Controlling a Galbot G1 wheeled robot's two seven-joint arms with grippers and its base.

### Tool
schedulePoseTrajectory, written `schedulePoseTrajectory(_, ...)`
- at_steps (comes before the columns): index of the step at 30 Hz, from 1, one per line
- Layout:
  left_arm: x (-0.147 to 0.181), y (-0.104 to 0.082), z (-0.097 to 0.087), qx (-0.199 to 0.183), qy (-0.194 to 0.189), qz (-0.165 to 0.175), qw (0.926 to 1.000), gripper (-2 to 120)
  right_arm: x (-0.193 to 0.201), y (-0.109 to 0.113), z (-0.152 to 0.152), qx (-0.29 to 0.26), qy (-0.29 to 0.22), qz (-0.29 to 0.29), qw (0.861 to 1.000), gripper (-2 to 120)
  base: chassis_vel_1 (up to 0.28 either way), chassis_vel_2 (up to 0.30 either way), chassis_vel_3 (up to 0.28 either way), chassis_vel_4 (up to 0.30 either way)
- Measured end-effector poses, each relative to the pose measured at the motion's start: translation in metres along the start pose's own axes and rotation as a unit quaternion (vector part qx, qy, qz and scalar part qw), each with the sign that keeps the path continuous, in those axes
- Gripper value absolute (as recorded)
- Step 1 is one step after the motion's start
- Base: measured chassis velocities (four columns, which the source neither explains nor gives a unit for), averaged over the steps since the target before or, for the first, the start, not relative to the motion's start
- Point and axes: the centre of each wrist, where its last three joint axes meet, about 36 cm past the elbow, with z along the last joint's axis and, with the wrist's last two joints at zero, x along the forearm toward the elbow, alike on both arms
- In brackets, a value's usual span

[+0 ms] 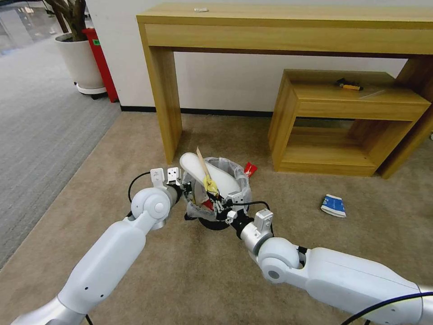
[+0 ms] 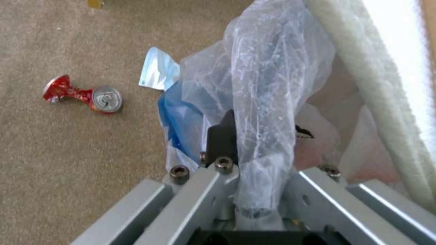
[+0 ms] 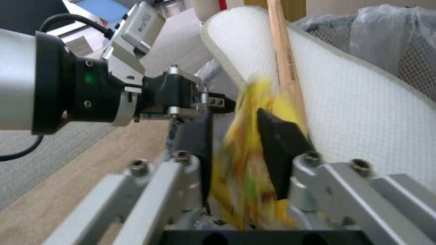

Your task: Pick up the trash bin and place the garbage on the floor into it.

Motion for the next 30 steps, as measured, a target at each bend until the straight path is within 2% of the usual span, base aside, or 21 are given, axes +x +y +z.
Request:
schedulePoseTrajectory(2,-0.003,0.003,0.002,0.001,0.003,-0.004,1.0,0,-0.001,0.002,-0.002,-0.002,-0.002,-0.001,1.0,41,0.0,0.0,0.0,0.0)
schedulePoseTrajectory(3,-0.003,0.003,0.002,0.001,0.003,-0.004,1.0,0,-0.001,0.002,-0.002,-0.002,-0.002,-0.001,1.0,41,0.0,0.0,0.0,0.0)
schedulePoseTrajectory(8,-0.011,0.009,0.006,0.0,0.01,-0.014,0.9999,0,-0.006,0.008,-0.014,-0.004,-0.016,-0.005,1.0,60,0.0,0.0,0.0,0.0)
schedulePoseTrajectory(9,-0.012,0.01,0.007,0.0,0.011,-0.015,0.9998,0,-0.009,0.008,-0.02,-0.005,-0.023,-0.004,1.0,65,0.0,0.0,0.0,0.0)
schedulePoseTrajectory(10,-0.012,0.01,0.007,0.0,0.011,-0.015,0.9998,0,-0.009,0.008,-0.02,-0.005,-0.023,-0.004,1.0,65,0.0,0.0,0.0,0.0)
schedulePoseTrajectory(13,-0.012,0.014,0.009,-0.002,0.013,-0.018,0.9998,0,-0.017,0.002,-0.038,-0.005,-0.045,0.007,0.999,80,0.0,0.0,0.0,0.0)
schedulePoseTrajectory(14,-0.012,0.014,0.009,-0.002,0.013,-0.018,0.9998,0,-0.017,0.002,-0.038,-0.005,-0.045,0.007,0.999,80,0.0,0.0,0.0,0.0)
schedulePoseTrajectory(17,-0.012,0.017,0.012,-0.002,0.015,-0.021,0.9997,0,-0.024,-0.015,-0.057,0.001,-0.067,0.037,0.997,93,0.0,0.0,0.0,0.0)
schedulePoseTrajectory(18,-0.012,0.017,0.012,-0.002,0.015,-0.021,0.9997,0,-0.024,-0.015,-0.057,0.001,-0.067,0.037,0.997,93,0.0,0.0,0.0,0.0)
schedulePoseTrajectory(20,-0.011,0.019,0.012,-0.001,0.013,-0.023,0.9997,0,-0.022,-0.036,-0.07,0.01,-0.083,0.07,0.994,99,0.0,0.0,0.0,0.0)
schedulePoseTrajectory(21,-0.01,0.021,0.011,0.0,0.011,-0.023,0.9997,0,-0.017,-0.052,-0.075,0.017,-0.09,0.096,0.991,100,0.0,0.0,0.0,0.0)
schedulePoseTrajectory(22,-0.01,0.021,0.011,0.0,0.011,-0.023,0.9997,0,-0.017,-0.052,-0.075,0.017,-0.09,0.096,0.991,100,0.0,0.0,0.0,0.0)
schedulePoseTrajectory(25,-0.007,0.025,0.008,0.004,0.006,-0.023,0.9997,0,-0.007,-0.081,-0.083,0.032,-0.106,0.147,0.983,100,0.0,0.0,0.0,0.0)
schedulePoseTrajectory(26,-0.007,0.025,0.008,0.004,0.006,-0.023,0.9997,0,-0.007,-0.081,-0.083,0.032,-0.106,0.147,0.983,100,0.0,0.0,0.0,0.0)
schedulePoseTrajectory(29,-0.004,0.029,0.008,0.007,0.004,-0.025,0.9997,0,0.009,-0.108,-0.086,0.041,-0.116,0.198,0.972,100,0.0,0.0,0.0,0.0)
schedulePoseTrajectory(30,-0.004,0.029,0.008,0.007,0.004,-0.025,0.9997,0,0.009,-0.108,-0.086,0.041,-0.116,0.198,0.972,100,0.0,0.0,0.0,0.0)
